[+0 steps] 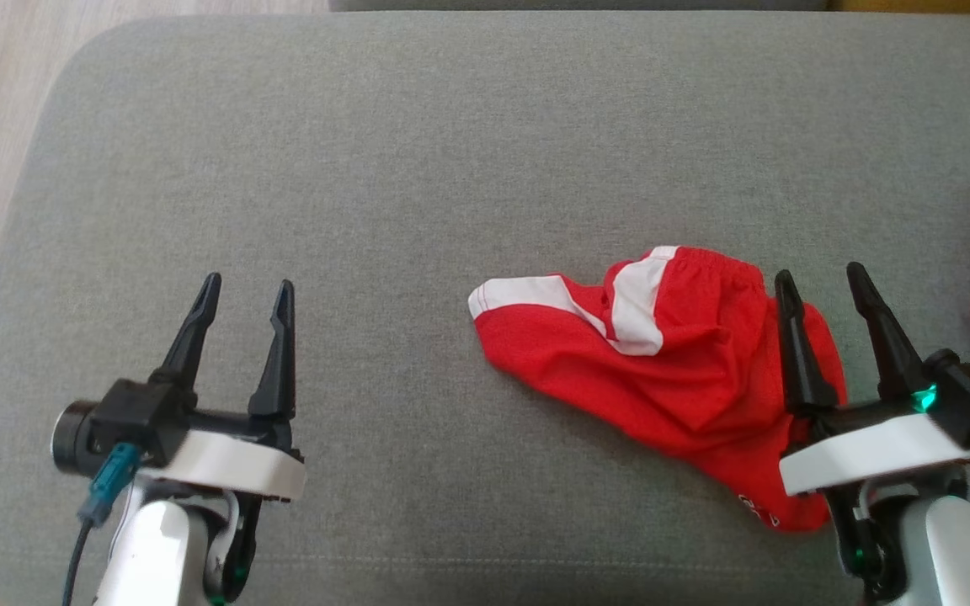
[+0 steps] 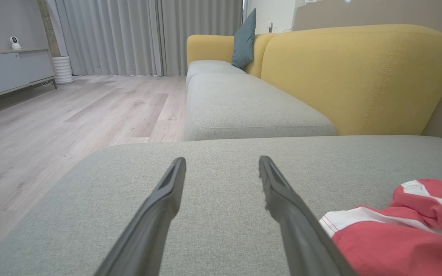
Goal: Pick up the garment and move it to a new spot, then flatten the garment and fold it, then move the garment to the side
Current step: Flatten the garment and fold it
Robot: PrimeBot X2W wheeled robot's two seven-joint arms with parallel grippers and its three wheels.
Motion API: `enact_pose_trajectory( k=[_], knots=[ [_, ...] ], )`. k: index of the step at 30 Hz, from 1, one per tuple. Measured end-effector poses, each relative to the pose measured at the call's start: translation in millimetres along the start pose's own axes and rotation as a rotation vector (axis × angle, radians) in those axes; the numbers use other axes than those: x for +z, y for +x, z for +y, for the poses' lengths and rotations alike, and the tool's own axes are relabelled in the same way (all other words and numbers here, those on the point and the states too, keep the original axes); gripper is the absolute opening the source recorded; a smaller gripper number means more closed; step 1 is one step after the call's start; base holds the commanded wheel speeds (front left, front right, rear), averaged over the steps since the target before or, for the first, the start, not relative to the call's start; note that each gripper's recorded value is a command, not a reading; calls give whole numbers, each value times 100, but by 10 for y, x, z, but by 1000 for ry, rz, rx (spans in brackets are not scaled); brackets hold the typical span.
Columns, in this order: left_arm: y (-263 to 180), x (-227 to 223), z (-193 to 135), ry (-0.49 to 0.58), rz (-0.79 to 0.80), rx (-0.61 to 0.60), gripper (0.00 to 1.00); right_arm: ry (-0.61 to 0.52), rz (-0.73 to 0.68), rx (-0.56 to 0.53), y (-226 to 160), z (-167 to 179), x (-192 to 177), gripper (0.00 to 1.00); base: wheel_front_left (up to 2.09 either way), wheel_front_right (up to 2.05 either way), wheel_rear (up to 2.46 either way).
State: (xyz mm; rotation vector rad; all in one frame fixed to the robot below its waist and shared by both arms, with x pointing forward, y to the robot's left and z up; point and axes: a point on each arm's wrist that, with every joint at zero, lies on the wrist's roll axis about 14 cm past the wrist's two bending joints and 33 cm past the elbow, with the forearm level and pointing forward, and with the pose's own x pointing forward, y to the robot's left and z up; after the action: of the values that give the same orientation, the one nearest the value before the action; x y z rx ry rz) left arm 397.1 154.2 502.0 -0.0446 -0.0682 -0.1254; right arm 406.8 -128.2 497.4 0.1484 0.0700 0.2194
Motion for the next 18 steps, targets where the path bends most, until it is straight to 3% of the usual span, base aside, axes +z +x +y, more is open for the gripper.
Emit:
enact_pose_trajectory(
  k=[9, 12, 13, 18],
  knots=[
    [4, -18, 0, 0, 5, 0, 100, 3, 51, -2, 4, -8, -106, 100, 0, 0, 0],
    [18, -48, -1, -1, 12, -1, 100, -6, 161, 20, 3, -4, -317, 100, 0, 0, 0],
    [32, -85, -3, -3, 22, -2, 100, -26, 264, 38, 23, -40, -490, 100, 0, 0, 0],
    [88, -175, 18, -6, 43, 0, 100, -103, 382, 144, 299, 46, -556, 100, 0, 0, 0]
  ],
)
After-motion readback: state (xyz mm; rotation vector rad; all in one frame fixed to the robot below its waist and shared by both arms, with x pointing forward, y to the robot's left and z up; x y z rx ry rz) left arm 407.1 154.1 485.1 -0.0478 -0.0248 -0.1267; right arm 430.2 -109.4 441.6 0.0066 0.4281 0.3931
